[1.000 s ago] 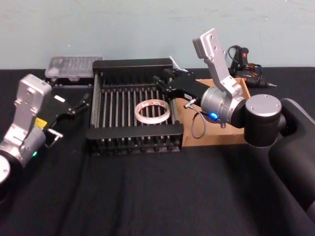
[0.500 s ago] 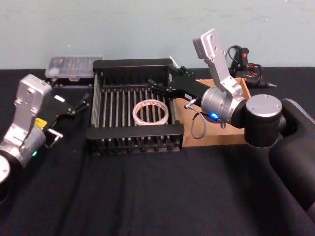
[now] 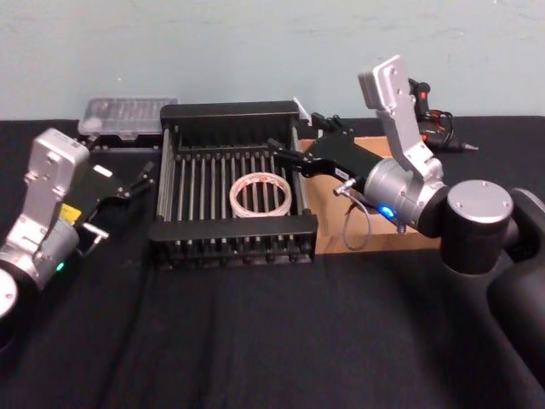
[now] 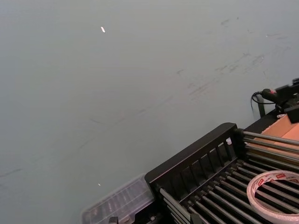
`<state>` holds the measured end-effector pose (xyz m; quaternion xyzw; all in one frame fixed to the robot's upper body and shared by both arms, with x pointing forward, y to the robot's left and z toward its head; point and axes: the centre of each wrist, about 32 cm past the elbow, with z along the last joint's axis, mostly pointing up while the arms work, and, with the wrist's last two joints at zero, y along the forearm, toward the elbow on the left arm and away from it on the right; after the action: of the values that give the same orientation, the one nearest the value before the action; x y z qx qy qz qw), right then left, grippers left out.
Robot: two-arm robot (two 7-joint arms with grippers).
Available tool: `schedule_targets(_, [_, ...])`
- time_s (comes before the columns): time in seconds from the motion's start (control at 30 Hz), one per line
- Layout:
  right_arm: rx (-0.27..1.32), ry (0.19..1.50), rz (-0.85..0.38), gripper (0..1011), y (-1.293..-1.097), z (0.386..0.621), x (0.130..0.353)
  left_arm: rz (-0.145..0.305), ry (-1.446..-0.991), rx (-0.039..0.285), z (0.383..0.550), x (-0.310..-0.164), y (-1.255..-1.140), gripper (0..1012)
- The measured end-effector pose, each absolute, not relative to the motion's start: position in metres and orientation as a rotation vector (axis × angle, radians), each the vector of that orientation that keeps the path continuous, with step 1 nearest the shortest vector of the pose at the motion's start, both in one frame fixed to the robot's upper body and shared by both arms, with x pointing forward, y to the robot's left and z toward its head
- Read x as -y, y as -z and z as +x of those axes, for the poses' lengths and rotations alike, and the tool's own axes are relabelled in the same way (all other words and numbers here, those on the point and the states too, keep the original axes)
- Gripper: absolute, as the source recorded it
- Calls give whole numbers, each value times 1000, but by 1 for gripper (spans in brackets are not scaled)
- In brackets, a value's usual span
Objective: Pick up the white tape and place it into the black box , Pick up the silver tape and place it into the brown box.
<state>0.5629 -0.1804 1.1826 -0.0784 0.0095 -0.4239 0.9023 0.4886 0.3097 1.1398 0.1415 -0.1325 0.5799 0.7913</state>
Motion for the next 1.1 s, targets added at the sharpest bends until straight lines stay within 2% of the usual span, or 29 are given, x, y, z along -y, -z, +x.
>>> schedule_targets(0.57, [27, 966, -112, 1002, -1184, 519, 202, 304, -1248, 285, 489, -310, -1140, 1001])
schedule_targets(1.1, [-22, 1131, -91, 1002, -1172, 488, 214, 304, -1248, 285, 489, -310, -1140, 1001])
